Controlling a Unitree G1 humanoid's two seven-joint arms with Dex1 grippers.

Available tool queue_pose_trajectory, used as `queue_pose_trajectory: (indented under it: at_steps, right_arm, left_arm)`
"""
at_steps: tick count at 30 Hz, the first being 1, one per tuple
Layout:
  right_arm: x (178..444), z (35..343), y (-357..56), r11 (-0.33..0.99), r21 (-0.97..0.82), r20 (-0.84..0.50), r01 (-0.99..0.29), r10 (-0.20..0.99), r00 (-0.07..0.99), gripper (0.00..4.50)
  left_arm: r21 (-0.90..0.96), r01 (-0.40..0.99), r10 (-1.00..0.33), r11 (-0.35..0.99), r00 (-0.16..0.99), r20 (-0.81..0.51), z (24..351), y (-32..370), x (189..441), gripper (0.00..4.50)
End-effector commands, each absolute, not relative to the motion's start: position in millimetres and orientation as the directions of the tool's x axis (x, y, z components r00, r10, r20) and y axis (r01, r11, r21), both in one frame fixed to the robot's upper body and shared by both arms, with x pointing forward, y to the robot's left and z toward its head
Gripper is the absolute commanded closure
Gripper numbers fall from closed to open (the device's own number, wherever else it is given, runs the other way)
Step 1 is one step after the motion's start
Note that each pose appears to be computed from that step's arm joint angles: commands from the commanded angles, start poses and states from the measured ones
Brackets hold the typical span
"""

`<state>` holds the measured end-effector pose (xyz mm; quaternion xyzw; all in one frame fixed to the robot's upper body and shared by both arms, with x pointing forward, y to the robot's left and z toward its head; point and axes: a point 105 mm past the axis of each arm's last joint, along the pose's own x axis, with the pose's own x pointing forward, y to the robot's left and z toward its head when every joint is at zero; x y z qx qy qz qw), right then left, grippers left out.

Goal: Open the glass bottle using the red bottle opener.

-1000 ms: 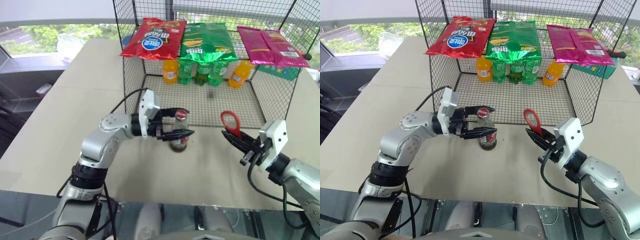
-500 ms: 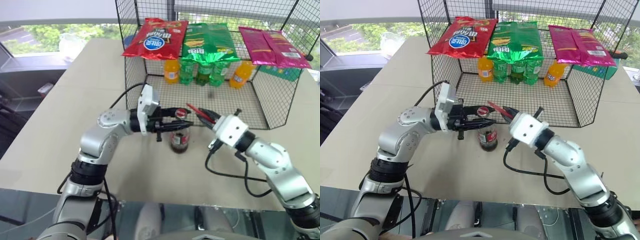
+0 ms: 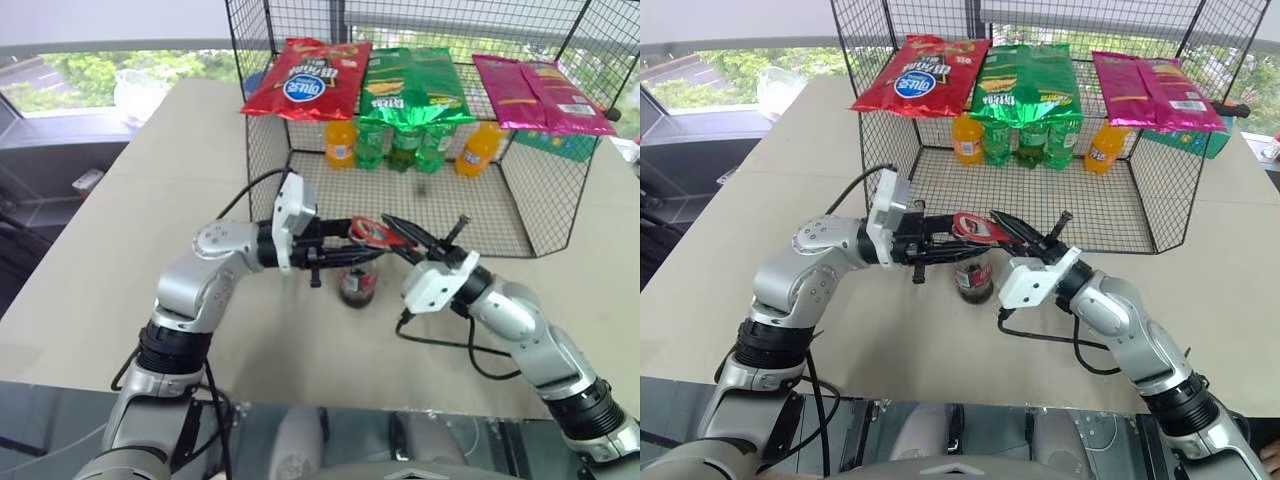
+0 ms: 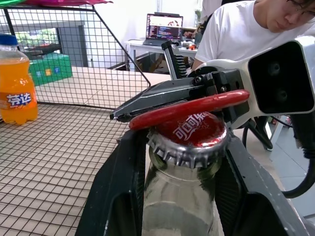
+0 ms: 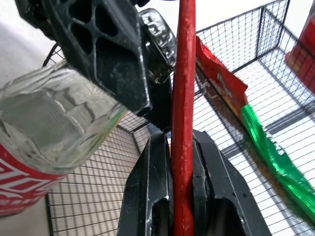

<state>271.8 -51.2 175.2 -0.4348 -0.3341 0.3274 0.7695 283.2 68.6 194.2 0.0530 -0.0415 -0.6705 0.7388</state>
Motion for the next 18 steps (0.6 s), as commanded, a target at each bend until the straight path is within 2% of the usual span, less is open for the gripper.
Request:
queue_pose_trajectory:
  at_steps: [1, 7, 13, 16, 18]
  right_arm:
    - [255.2, 124.7, -34.7, 0.228, -0.937, 0.073, -0.264, 0.869, 0.49, 4.5]
    - [256.7, 91.1, -27.7, 0.21, -0.947, 0.068, -0.243, 0.87, 0.489, 4.5]
    - [253.9, 77.4, -16.6, 0.222, -0.934, 0.072, -0.279, 0.884, 0.461, 4.5]
    - [252.9, 54.0, -4.9, 0.154, -0.937, 0.012, -0.312, 0.911, 0.413, 4.5]
    - [253.6, 53.5, -4.5, 0.128, -0.952, 0.007, -0.278, 0.917, 0.399, 4.5]
  left_arm:
    - [0.042, 0.995, -0.995, 0.093, 0.095, -0.035, 177.1, 64.6, 283.8, 3.23]
    - [0.036, 0.994, -0.994, 0.104, 0.105, -0.034, 176.4, 65.4, 284.8, 3.23]
    - [0.035, 0.994, -0.994, 0.107, 0.108, -0.035, 176.9, 66.7, 284.5, 3.23]
    - [0.033, 0.993, -0.993, 0.113, 0.114, -0.04, 176.6, 67.5, 283.8, 3.23]
    - [0.032, 0.993, -0.992, 0.115, 0.117, -0.043, 176.3, 68.5, 283.4, 3.23]
